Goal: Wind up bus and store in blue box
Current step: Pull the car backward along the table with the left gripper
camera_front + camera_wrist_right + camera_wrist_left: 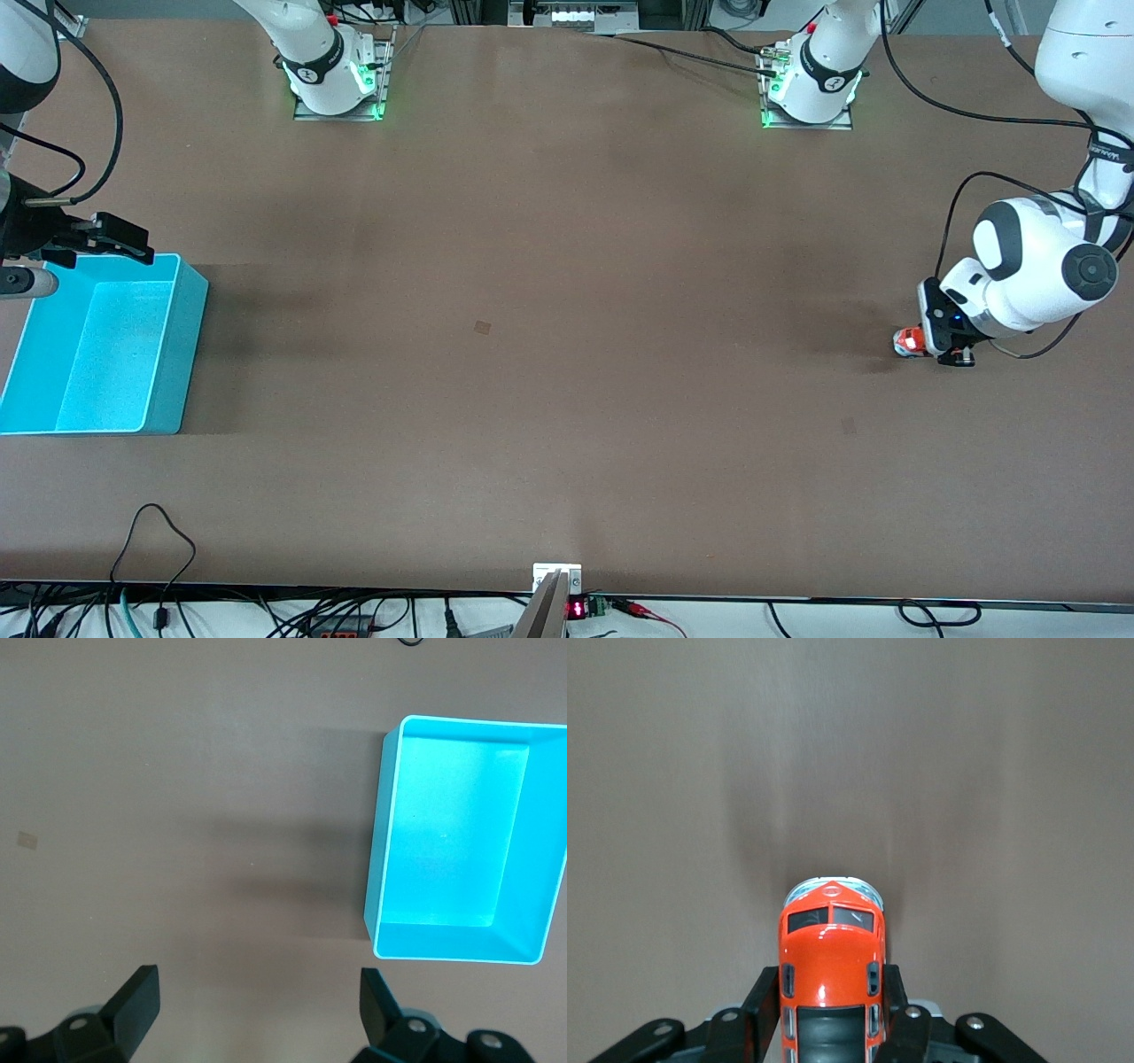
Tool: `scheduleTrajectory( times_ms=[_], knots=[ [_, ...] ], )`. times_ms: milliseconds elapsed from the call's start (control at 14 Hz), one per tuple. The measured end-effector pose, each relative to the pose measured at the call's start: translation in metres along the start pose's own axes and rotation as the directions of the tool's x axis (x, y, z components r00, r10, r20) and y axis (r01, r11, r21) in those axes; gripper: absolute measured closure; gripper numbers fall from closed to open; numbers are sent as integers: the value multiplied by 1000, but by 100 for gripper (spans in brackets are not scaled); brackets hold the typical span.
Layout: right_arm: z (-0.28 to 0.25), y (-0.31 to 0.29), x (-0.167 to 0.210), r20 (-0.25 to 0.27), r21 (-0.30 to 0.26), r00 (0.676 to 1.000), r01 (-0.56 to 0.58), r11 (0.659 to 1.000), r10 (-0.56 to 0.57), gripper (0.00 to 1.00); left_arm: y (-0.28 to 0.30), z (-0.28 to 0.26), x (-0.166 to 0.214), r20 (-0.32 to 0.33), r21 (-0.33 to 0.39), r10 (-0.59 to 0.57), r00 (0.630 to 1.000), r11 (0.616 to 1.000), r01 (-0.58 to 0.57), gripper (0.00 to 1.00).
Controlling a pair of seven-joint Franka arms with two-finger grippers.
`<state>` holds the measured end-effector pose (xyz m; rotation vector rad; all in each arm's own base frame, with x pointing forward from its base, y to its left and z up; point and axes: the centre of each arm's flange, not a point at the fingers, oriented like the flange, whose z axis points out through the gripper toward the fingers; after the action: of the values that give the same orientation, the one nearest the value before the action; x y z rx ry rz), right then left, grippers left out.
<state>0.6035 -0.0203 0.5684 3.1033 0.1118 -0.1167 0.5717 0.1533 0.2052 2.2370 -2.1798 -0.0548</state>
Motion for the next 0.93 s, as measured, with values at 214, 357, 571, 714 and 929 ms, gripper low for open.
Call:
scheduleTrajectory(
  times_ms=[214, 357, 571, 714, 929],
  knots=[
    [0, 0, 0, 0, 0, 1000, -1, 1000, 1, 0, 1, 0, -13, -1, 2, -9, 1000, 1000, 9, 49],
    [0, 0, 0, 0, 0, 1000, -2, 1000, 2, 0, 1, 1, -20, -1, 3, -15, 1000, 1000, 15, 49],
    [0, 0, 0, 0, 0, 1000, -2, 1000, 2, 0, 2, 1, -24, -1, 3, -17, 1000, 1000, 17, 49],
    [0, 0, 0, 0, 0, 1000, -2, 1000, 2, 0, 3, 9, -23, -7, -12, -14, 1000, 1000, 13, 35],
    [0, 0, 0, 1, 0, 1000, -2, 1000, 2, 0, 2, 15, -21, -12, -21, -11, 1000, 1000, 11, 8]
  ],
)
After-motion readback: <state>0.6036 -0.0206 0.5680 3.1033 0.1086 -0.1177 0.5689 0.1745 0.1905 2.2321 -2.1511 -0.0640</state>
